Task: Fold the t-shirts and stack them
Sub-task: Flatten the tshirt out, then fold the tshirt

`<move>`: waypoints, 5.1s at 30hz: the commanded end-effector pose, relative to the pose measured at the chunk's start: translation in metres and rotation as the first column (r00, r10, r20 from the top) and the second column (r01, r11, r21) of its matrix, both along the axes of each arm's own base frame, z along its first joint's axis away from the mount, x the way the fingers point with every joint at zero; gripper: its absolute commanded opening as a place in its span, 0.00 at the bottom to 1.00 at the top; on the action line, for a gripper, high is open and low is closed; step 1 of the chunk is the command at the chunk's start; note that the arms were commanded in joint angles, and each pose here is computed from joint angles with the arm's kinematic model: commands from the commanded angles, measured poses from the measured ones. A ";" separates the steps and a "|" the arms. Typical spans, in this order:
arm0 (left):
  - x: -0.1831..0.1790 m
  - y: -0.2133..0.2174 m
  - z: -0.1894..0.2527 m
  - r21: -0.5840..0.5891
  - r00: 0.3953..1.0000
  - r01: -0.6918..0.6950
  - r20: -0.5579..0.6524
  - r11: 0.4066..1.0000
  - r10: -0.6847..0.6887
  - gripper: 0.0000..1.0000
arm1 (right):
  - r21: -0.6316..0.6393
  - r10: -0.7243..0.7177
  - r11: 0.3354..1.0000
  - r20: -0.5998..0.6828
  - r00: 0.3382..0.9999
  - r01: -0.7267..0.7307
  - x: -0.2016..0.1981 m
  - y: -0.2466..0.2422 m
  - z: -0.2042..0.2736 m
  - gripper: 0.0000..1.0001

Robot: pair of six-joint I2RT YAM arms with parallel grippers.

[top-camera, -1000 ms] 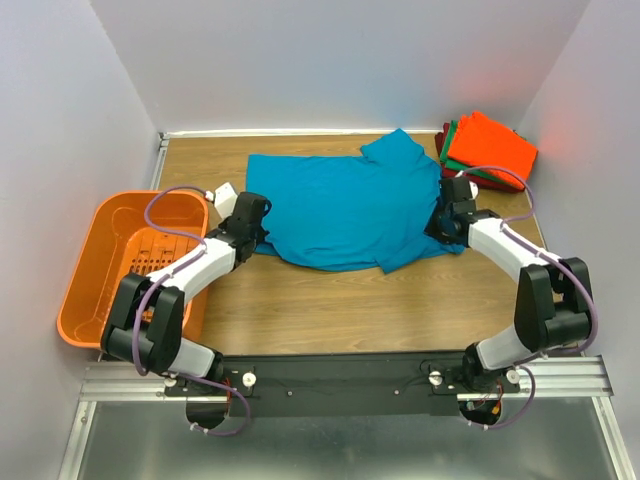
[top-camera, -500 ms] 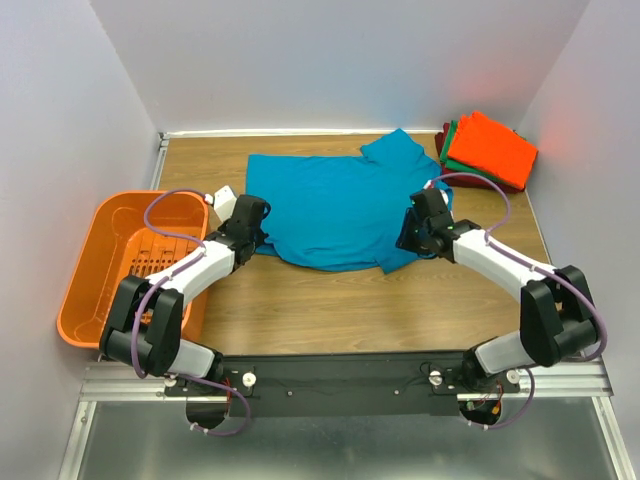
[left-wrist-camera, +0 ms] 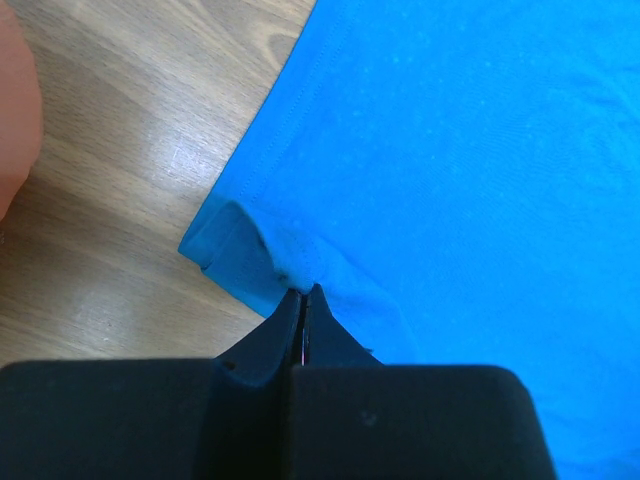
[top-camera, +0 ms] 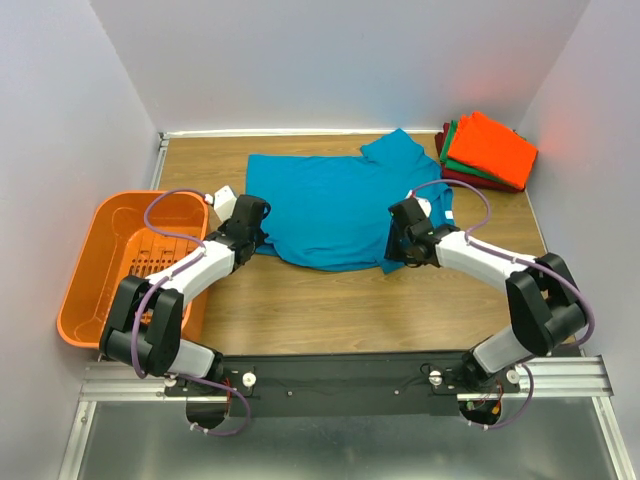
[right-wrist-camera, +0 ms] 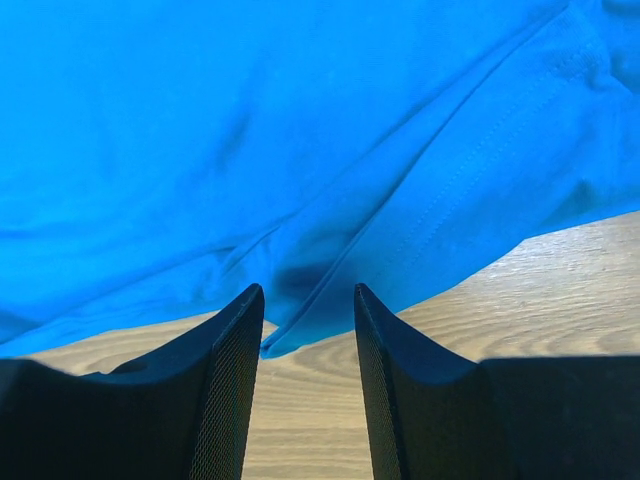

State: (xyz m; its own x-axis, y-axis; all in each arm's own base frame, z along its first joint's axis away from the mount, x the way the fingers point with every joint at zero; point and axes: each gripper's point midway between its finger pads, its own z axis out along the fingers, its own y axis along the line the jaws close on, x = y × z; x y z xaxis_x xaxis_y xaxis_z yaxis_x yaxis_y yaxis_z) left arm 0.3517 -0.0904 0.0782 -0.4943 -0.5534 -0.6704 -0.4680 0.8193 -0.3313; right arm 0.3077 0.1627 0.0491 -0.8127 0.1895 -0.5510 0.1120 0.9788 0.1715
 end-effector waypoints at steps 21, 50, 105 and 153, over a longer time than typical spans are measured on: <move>-0.005 0.005 0.009 -0.009 0.999 -0.016 0.030 1.000 0.016 0.00 | -0.042 -0.088 0.995 0.005 0.996 0.088 -0.037 -0.031 -0.009 0.11; -0.046 0.008 0.004 -0.051 0.999 -0.001 0.035 0.999 0.003 0.00 | 0.402 -0.130 0.910 0.046 0.990 0.100 -0.129 -0.029 0.033 0.01; -0.046 -0.005 0.016 -0.094 0.991 0.092 0.109 0.991 -0.081 0.00 | -0.080 -0.631 0.775 -0.044 0.774 0.627 -0.081 -0.142 -0.024 0.50; -0.104 0.014 -0.011 -0.106 1.000 0.004 -0.016 0.994 -0.005 0.00 | 0.142 -0.538 0.843 0.180 0.824 0.519 -0.077 -0.139 0.119 0.01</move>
State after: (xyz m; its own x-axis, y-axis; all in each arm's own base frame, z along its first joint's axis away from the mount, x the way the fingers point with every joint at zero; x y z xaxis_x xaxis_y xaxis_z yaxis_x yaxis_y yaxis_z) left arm 0.2518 -0.0753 0.0669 -0.5058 -0.6147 -0.6052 -0.4693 0.7847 -0.4049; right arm 0.2211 0.0306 0.1719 -0.4538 0.6360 -0.6241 0.5497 0.7511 0.3657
